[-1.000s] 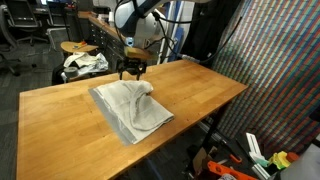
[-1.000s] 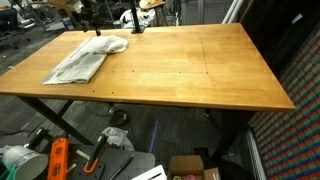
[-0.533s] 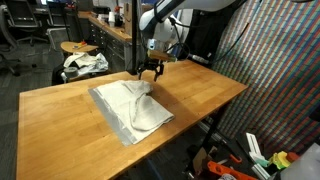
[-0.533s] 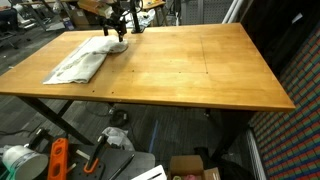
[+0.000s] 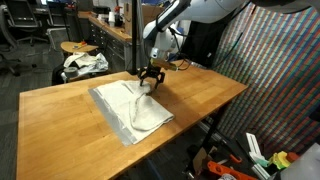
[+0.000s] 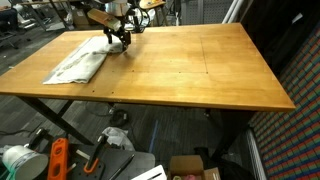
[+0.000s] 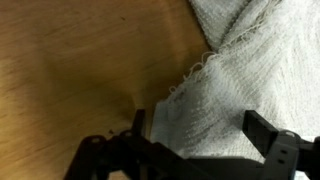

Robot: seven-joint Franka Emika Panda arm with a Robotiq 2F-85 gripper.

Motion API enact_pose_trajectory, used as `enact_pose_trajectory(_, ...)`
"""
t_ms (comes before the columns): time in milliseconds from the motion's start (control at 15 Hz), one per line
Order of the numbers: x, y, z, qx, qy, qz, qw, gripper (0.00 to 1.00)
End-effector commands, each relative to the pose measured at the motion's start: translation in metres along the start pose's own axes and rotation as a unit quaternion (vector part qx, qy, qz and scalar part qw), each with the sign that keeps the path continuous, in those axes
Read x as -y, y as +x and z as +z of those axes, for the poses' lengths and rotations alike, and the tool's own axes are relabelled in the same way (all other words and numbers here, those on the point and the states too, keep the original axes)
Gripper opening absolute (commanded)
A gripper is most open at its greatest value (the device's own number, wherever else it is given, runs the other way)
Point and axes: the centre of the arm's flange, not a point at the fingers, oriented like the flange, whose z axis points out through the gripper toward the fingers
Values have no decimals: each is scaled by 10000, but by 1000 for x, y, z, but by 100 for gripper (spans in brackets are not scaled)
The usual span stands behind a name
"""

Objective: Fold the cloth

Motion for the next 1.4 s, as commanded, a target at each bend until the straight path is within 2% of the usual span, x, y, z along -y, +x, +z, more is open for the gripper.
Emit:
enact_pose_trajectory(0, 4, 7, 6, -14, 388, -55, 9992, 84)
enact_pose_trajectory(67, 5, 7, 9, -5, 467, -57, 9989, 73)
enact_pose_trajectory(200, 6, 8, 10, 9, 545, -85, 9985, 56)
enact_pose_trajectory(667, 12, 7, 12, 62, 727, -50, 9973, 5)
enact_pose_trajectory(733, 15, 6, 8, 28, 711, -81, 9974, 2)
enact_pose_trajectory(933, 29, -5, -5, -142, 638, -171, 9977, 6)
enact_pose_trajectory(1333, 81, -32, -29, -539, 444, -488, 9964, 6)
